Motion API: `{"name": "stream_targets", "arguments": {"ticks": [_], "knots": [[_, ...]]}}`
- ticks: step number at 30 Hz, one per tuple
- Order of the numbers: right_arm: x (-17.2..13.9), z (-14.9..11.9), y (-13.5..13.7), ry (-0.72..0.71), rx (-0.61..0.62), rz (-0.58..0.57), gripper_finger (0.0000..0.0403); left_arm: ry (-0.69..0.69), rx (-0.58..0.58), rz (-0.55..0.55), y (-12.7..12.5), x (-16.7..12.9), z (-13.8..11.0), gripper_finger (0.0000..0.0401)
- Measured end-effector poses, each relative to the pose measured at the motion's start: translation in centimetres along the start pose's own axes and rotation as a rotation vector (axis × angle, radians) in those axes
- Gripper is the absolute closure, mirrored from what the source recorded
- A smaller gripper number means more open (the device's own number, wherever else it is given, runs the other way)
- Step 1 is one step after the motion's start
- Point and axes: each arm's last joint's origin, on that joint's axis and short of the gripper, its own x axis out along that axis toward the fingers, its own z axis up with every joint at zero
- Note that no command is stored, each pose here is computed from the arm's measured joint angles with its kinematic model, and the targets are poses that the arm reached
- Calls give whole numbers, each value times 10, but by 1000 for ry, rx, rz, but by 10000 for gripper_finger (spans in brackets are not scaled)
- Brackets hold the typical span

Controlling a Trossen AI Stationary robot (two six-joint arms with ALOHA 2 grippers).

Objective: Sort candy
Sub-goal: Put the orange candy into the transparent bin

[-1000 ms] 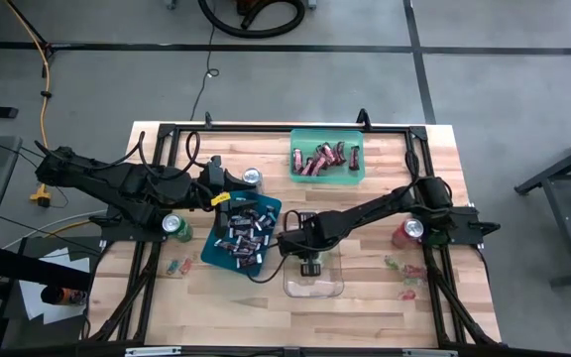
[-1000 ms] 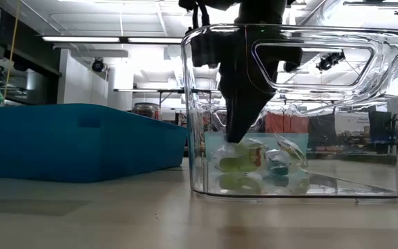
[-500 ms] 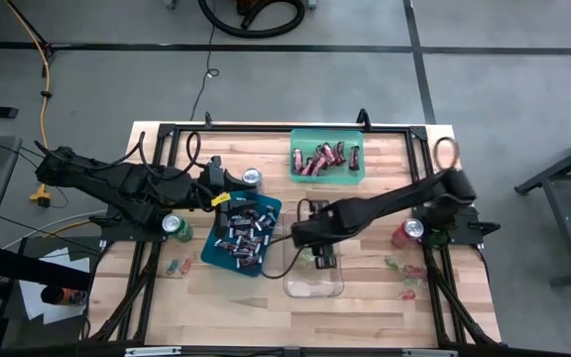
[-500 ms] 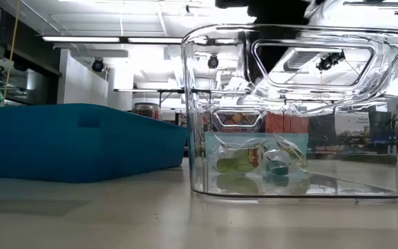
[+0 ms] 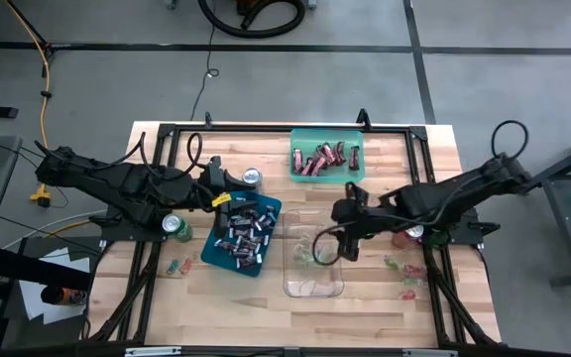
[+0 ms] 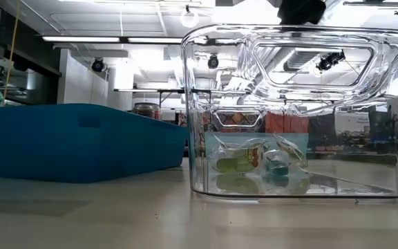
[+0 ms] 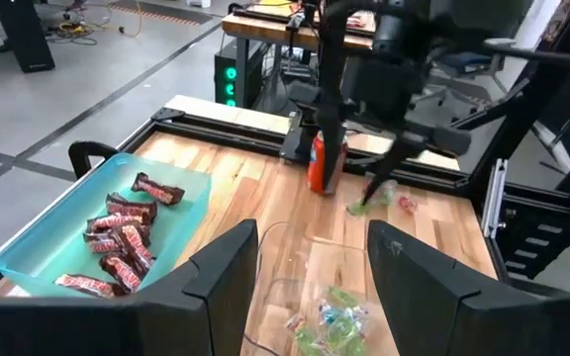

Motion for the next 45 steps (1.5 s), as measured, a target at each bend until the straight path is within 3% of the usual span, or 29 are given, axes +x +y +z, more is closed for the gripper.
{"name": "stream_targets", "arguments": {"ticks": [3, 6, 9, 12, 18, 23, 27, 30, 36, 45], "knots": [[-4, -3, -3, -49, 58, -1, 204, 12, -1, -44, -1, 0, 0, 220], [-4, -3, -4, -55, 61, 0, 204, 94, -45, -206, -6, -3, -5, 220], [-4, -3, -4, -57, 62, 0, 204, 273, -118, -323, -15, -10, -19, 220], [-4, -3, -5, -61, 62, -9, 204, 482, -129, -326, -28, -23, -42, 220], [-4, -3, -5, -68, 62, -21, 204, 854, -107, -102, -51, -56, -91, 220], [-4, -2, -5, -73, 63, -31, 204, 970, -192, 193, -68, -65, -125, 220], [-4, -2, -5, -72, 62, -32, 204, 1086, -316, 352, -71, -56, -162, 220], [-4, -2, -5, -72, 62, -32, 204, 1155, -400, 390, -67, -48, -189, 220], [-3, -2, -7, -72, 67, -37, 204, 1129, -554, 439, -51, -38, -225, 220], [-1, 1, -14, -73, 93, -54, 204, 1116, -546, 519, -34, -35, -244, 220]]}}
